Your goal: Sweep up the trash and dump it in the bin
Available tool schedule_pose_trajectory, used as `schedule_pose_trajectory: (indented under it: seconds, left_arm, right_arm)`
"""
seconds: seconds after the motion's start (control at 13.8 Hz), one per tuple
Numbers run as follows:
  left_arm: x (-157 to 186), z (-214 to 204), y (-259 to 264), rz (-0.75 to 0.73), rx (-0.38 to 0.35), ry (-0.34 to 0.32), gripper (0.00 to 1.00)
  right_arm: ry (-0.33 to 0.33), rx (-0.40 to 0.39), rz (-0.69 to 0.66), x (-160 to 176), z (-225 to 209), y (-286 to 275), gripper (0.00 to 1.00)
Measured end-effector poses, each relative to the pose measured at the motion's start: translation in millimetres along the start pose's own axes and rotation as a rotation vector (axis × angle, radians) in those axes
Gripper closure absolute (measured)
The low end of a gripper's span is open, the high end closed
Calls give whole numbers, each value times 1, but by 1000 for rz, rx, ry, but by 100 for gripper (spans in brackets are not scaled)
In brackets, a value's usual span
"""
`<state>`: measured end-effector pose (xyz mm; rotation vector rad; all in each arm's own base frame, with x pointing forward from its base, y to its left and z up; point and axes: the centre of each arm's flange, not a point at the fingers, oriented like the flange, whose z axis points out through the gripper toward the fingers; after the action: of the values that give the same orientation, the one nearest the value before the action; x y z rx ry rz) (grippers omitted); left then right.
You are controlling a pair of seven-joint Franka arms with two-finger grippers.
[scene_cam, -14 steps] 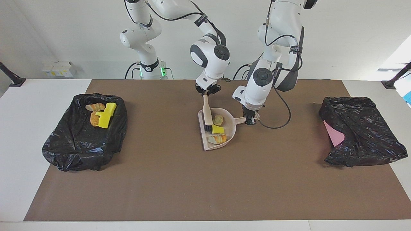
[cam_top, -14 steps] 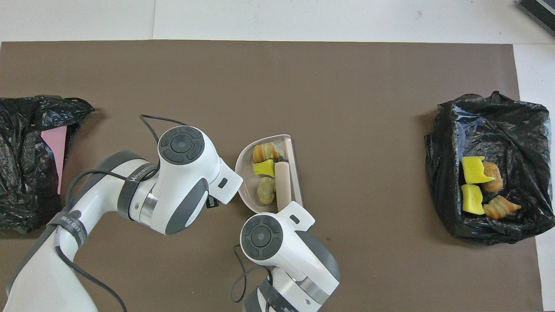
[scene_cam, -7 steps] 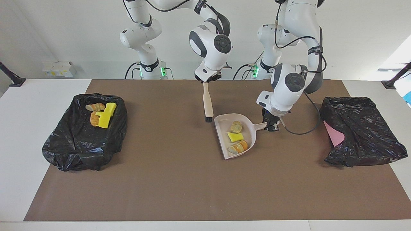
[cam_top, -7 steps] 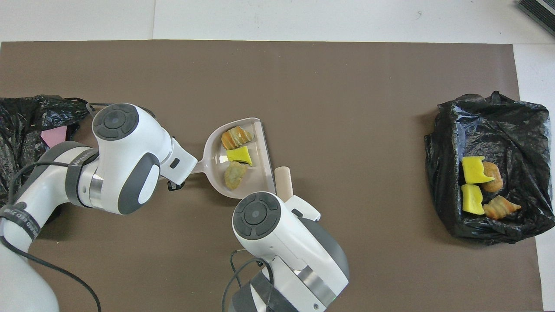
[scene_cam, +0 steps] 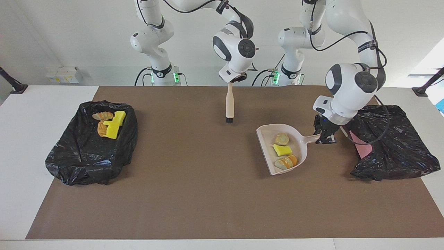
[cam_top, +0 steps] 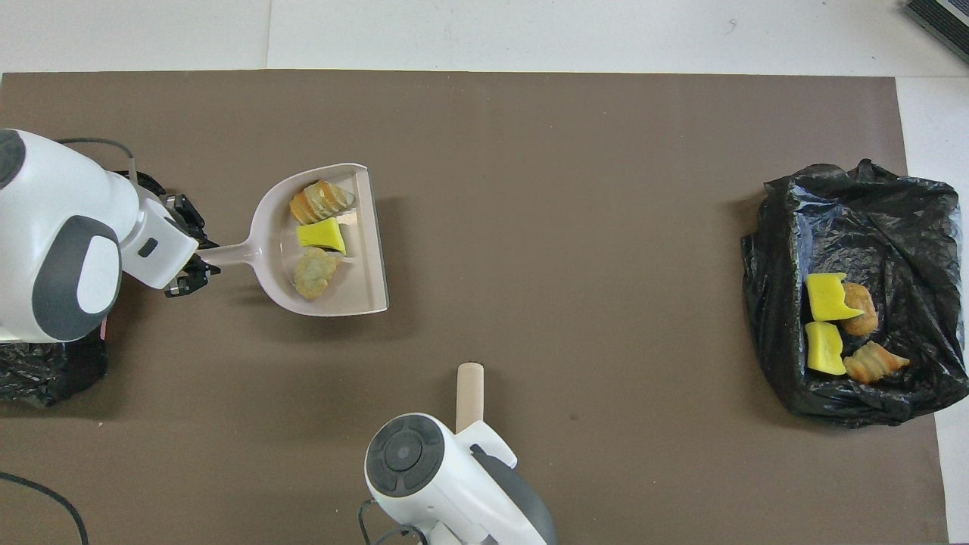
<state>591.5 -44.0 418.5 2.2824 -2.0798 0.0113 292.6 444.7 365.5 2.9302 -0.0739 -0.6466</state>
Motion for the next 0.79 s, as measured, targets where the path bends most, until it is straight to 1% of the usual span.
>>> schedule_pose_trajectory:
  seconds: [0.22, 0.36, 0.51, 0.65, 0.79]
  left_arm:
    - [-56, -35, -9, 14, 11, 4, 68]
    - [-96, -56, -11, 17, 15, 5, 68]
    - [-146, -73, -12, 21, 32, -1, 68]
    - [-202, -84, -7, 10, 50, -25, 68]
    - [-252, -94, 2, -16, 57, -70, 68]
  right_arm:
    - [27, -3, -24, -31, 30, -20, 74]
    - [39, 15, -28, -38, 42, -18, 74]
    - [44, 25, -24, -40, 48, -12, 74]
    - [39, 34, -20, -43, 49, -8, 74]
    - [47, 64, -20, -42, 50, -7, 74]
